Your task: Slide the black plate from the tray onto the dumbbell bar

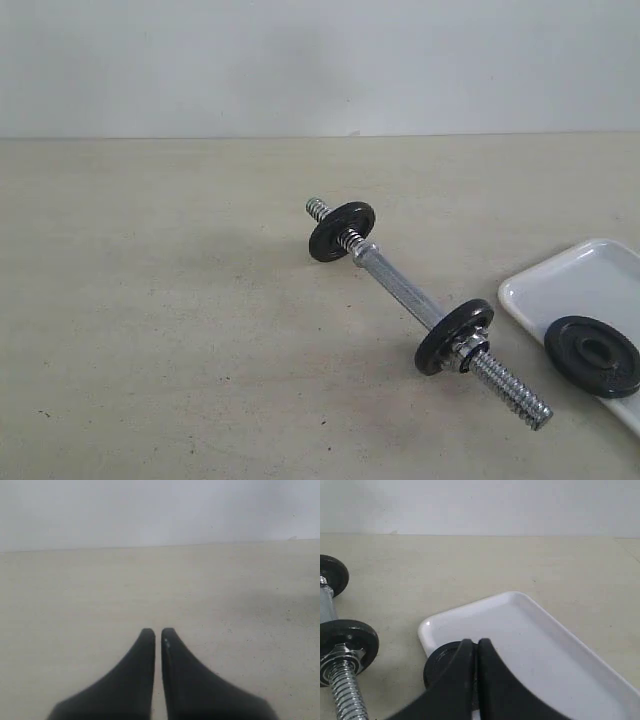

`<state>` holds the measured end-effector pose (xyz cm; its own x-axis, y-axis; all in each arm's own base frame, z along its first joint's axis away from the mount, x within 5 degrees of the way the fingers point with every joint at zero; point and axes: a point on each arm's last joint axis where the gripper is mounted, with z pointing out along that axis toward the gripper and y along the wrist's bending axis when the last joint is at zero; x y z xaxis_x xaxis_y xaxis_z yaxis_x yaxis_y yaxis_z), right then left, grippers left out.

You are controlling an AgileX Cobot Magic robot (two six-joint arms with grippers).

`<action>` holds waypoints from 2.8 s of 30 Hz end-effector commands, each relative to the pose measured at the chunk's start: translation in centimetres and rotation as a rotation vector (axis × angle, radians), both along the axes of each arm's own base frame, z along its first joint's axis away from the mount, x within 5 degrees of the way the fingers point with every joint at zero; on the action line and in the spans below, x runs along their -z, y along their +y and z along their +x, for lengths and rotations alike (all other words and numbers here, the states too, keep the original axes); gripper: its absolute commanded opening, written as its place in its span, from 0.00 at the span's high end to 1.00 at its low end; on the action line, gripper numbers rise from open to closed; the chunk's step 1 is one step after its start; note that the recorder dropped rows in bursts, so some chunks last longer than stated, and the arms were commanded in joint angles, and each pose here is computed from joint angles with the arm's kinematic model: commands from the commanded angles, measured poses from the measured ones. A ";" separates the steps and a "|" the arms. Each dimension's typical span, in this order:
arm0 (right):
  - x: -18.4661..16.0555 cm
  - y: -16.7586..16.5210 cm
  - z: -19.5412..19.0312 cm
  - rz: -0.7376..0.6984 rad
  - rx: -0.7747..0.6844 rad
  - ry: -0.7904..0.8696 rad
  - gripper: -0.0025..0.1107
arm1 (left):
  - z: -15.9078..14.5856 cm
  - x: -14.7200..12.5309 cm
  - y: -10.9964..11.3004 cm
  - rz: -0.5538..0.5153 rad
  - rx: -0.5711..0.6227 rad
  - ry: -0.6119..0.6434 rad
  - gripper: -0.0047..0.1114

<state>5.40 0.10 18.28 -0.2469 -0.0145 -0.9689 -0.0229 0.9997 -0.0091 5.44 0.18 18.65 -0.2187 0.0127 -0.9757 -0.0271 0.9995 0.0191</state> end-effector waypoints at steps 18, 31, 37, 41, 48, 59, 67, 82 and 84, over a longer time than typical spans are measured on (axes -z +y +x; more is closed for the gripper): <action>-0.1 0.0 0.0 0.000 0.004 -0.015 0.98 | 0.0 0.1 0.0 0.009 0.004 -0.001 0.92; -2.6 0.0 0.2 -0.004 0.000 -0.294 0.98 | 0.2 -1.9 0.0 0.019 0.005 -0.225 0.92; -5.8 0.0 -0.5 0.014 -0.002 -0.647 0.98 | -0.8 -6.1 -0.1 0.032 0.009 -0.701 0.92; -7.4 0.0 -1.3 0.092 -0.017 -0.847 0.98 | -2.5 -8.4 -0.2 0.040 0.012 -1.011 0.92; -9.5 -0.1 -3.3 0.112 -0.030 -1.165 0.98 | -5.6 -10.4 -0.5 0.060 0.041 -1.420 0.92; -11.7 -0.4 -4.1 0.064 0.027 -1.218 0.98 | -3.7 -12.7 -2.1 0.061 0.230 -0.978 0.92; -15.4 0.0 -3.3 -0.109 0.008 -0.649 0.98 | -2.2 -17.0 -2.7 0.155 0.288 -0.701 0.92; -13.7 1.3 2.5 -0.021 -0.156 0.185 0.98 | 3.4 -13.0 -6.2 -0.045 0.770 -0.120 0.92; -13.8 1.4 2.5 -0.012 -0.156 0.170 0.98 | 3.4 -13.0 -6.2 -0.045 0.770 -0.120 0.92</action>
<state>7.79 1.37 31.43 -0.4368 -0.1027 -0.8937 -0.1812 0.9831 -0.0245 8.84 -5.90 31.83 -0.0341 0.0852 -0.9958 0.6597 0.7503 0.0416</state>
